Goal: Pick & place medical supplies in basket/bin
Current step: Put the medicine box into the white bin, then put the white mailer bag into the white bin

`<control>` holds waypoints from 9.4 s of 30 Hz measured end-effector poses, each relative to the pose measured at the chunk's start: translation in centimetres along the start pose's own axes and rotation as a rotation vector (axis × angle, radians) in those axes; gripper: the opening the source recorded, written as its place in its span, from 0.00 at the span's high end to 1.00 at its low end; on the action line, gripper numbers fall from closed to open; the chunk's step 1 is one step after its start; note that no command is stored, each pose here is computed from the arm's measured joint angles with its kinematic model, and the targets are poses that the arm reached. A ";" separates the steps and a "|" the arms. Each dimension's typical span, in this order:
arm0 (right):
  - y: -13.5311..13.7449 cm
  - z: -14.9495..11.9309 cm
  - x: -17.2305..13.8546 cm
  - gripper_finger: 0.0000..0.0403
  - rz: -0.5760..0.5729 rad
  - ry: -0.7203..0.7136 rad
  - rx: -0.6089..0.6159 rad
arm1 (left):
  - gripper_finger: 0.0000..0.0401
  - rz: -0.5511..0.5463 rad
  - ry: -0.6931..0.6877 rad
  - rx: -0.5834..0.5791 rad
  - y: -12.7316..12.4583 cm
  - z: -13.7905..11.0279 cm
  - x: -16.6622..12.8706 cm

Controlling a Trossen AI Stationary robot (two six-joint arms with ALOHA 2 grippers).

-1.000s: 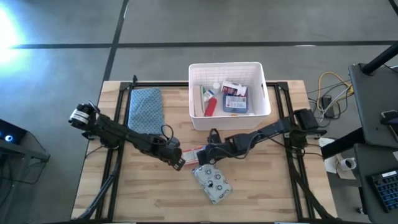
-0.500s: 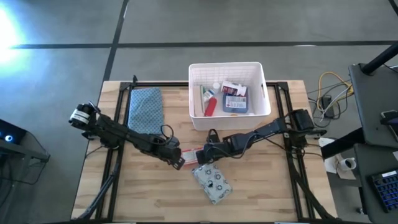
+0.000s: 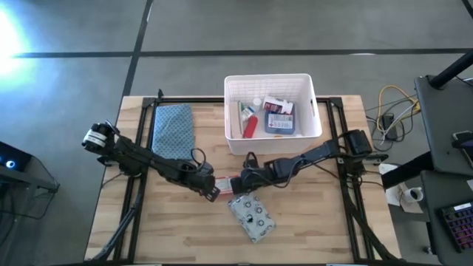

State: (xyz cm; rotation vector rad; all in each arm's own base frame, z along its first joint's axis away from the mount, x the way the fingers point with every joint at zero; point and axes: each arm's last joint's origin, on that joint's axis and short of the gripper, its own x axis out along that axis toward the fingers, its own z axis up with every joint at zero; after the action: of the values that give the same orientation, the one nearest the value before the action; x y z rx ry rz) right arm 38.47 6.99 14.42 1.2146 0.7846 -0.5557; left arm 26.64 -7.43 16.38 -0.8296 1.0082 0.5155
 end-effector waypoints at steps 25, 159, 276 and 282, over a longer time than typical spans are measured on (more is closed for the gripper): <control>-0.1 1.1 0.0 0.97 -0.006 -0.053 -0.029 | 0.82 -0.027 -0.042 -0.006 0.1 0.0 0.3; -9.7 -5.5 -3.8 0.48 0.291 0.242 -0.099 | 0.82 -0.408 0.215 -0.210 -6.3 2.8 8.2; -10.7 -16.0 -12.9 0.39 -0.135 0.288 0.097 | 0.82 -0.613 -0.046 0.176 -14.5 8.2 4.4; -10.9 -17.5 -11.3 0.39 -0.167 0.287 0.097 | 0.82 -0.576 0.075 0.200 -14.6 7.3 7.1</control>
State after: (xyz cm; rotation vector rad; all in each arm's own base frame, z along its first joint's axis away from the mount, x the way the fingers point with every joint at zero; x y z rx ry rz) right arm 19.25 20.50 14.02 1.3437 1.1201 -0.5667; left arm 44.17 -10.26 17.41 -0.9145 0.8222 -0.1077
